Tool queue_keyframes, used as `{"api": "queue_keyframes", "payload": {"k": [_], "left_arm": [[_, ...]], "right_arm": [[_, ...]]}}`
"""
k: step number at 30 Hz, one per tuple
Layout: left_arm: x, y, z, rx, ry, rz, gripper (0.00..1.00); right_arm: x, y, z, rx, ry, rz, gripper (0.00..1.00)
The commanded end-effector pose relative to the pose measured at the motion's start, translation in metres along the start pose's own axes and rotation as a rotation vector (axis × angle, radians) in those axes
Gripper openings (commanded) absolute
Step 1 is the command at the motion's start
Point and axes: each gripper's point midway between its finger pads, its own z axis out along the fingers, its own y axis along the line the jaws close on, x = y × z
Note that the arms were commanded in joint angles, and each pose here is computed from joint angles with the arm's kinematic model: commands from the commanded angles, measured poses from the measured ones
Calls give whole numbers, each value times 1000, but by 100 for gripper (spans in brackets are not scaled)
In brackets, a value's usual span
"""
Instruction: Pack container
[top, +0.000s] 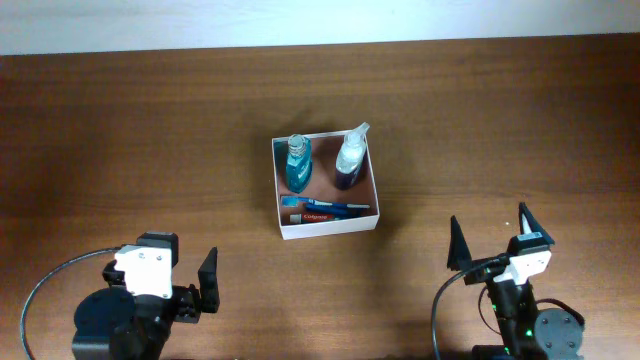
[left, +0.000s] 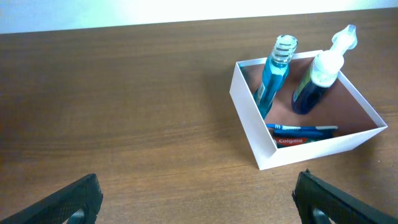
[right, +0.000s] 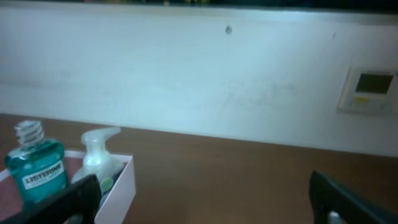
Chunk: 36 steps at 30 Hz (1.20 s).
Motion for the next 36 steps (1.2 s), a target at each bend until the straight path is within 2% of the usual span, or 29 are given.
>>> {"api": "queue_keyframes", "payload": {"k": [1,4,11,36], "left_arm": [[0,-2,-1,14,-5,-10,99],[0,-2,-1,14,-5,-10,100],[0,-2,-1,14,-5,-10,99],[0,-2,-1,14,-5,-10,99]], "right_arm": [[19,-9,5,53,-16,-9,99],[36,-13,8,82,-19,-9,99],[82,-11,5,76,163,23,99],[82,-12,5,82,163,25,99]]}}
